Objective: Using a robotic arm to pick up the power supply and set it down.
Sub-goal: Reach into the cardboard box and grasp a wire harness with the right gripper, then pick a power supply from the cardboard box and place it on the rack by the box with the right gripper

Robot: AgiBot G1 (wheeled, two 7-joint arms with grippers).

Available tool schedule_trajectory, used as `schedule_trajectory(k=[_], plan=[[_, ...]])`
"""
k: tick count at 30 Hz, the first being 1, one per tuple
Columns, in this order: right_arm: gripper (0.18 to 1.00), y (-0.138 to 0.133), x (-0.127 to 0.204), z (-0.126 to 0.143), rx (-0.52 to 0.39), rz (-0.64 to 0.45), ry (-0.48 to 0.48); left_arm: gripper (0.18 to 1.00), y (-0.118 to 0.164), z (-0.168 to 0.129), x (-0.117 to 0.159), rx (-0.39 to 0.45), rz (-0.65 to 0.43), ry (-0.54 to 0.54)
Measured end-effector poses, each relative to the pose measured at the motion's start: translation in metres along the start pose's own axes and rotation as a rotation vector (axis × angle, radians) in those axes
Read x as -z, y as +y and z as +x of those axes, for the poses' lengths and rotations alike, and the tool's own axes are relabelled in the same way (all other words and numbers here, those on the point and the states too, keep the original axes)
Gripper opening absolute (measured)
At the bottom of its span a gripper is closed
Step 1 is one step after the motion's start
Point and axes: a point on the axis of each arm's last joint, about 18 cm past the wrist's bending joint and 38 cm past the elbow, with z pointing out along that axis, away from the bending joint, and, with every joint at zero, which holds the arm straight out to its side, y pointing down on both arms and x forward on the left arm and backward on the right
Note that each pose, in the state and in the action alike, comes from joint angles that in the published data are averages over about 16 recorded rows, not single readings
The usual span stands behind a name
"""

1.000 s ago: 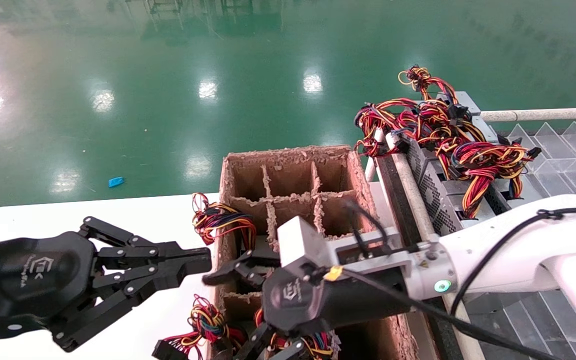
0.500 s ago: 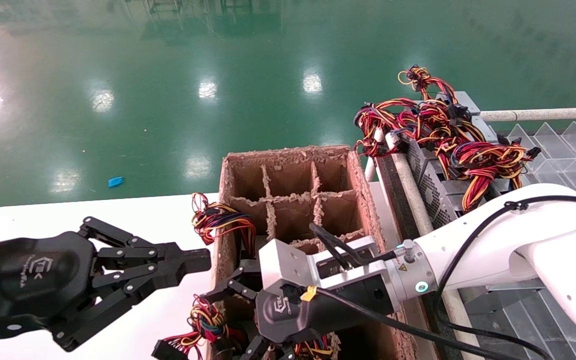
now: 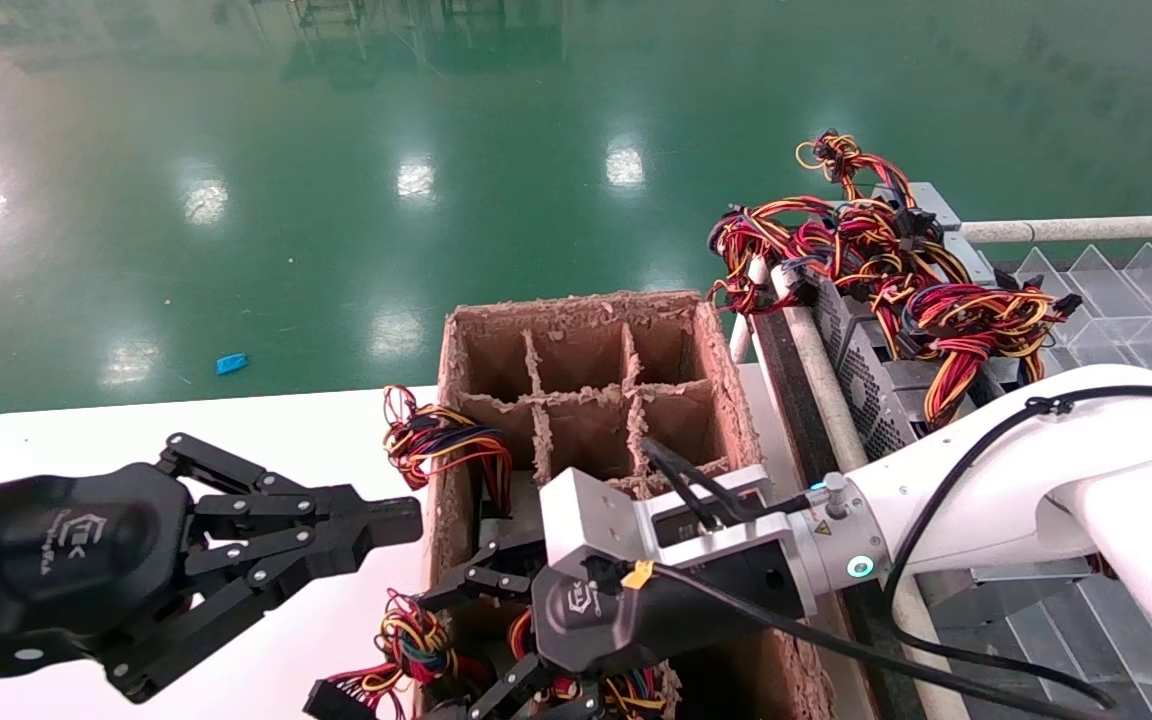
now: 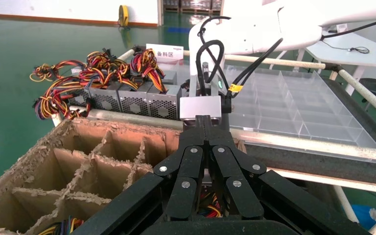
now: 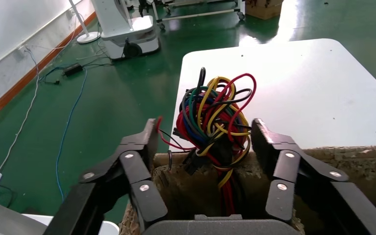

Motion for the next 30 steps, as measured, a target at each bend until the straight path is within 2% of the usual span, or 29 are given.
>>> schedule_trajectory(k=[15, 21, 30], plan=[[0.458, -0.003, 0.001, -0.001, -0.004, -0.001, -0.011, 0.191, 0.000, 0.000, 0.000, 0.000, 0.000, 0.000], [0.380, -0.010, 0.006, 0.002, -0.009, 0.019, 0.001, 0.191, 0.000, 0.000, 0.000, 0.000, 0.000, 0.000], [0.340, -0.028, 0.019, 0.009, -0.012, 0.086, 0.046, 0.191, 0.000, 0.000, 0.000, 0.000, 0.000, 0.000]])
